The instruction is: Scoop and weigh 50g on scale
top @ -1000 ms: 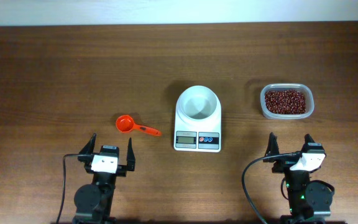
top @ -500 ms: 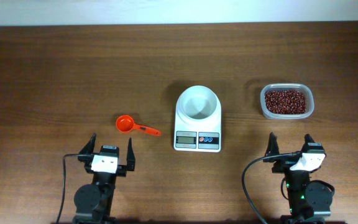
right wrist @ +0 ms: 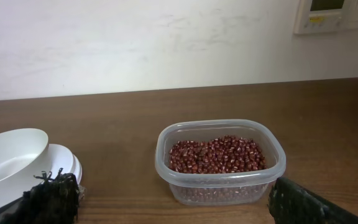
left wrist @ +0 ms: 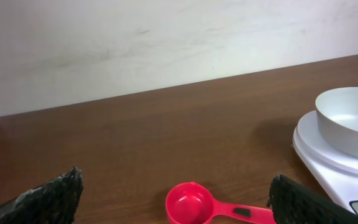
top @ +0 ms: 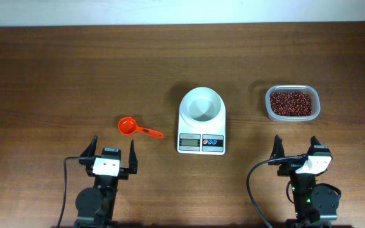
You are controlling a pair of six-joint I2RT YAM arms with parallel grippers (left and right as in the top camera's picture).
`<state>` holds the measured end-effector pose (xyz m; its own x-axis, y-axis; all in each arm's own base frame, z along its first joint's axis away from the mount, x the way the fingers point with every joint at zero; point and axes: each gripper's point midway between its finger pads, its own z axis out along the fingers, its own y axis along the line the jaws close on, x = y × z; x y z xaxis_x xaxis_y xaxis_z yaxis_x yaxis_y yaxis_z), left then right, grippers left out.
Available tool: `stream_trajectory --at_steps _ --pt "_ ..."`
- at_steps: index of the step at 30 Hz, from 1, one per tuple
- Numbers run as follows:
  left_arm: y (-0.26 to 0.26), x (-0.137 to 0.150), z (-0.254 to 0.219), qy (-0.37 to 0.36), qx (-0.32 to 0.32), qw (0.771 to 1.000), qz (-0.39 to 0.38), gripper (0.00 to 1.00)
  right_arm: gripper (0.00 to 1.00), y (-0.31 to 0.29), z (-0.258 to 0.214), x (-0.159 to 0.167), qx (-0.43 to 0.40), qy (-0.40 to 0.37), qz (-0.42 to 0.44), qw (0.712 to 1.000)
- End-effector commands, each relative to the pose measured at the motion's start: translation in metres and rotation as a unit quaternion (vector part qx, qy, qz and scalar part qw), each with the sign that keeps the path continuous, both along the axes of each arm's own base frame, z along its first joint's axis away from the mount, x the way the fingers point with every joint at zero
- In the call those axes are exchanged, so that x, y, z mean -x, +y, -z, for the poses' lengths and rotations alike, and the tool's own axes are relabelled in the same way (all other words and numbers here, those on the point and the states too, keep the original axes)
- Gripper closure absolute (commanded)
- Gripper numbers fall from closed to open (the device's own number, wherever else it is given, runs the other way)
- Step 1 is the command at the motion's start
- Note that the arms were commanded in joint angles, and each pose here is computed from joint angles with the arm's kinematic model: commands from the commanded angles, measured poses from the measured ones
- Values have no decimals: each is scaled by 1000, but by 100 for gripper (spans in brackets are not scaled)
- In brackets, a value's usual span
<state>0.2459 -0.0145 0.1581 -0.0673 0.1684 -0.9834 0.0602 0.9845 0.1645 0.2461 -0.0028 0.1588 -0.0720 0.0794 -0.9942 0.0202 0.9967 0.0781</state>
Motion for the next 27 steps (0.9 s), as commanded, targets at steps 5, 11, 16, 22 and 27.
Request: stream_trajectory --at_steps 5,11,16,22,27 --pt "3 3 -59 -115 61 991 -4 1 1 1 4 0 -1 5 -3 1000" --pt "1 10 -95 -124 75 989 3 1 1 1 4 0 -1 5 -3 1000" --pt "-1 -1 -128 -41 68 997 1 1 1 1 4 0 -1 5 -3 1000" --pt "-14 -36 -155 100 58 993 23 1 1 1 4 0 -1 5 -3 1000" --pt "-52 -41 -126 185 82 971 124 1 1 1 4 0 -1 5 -3 1000"
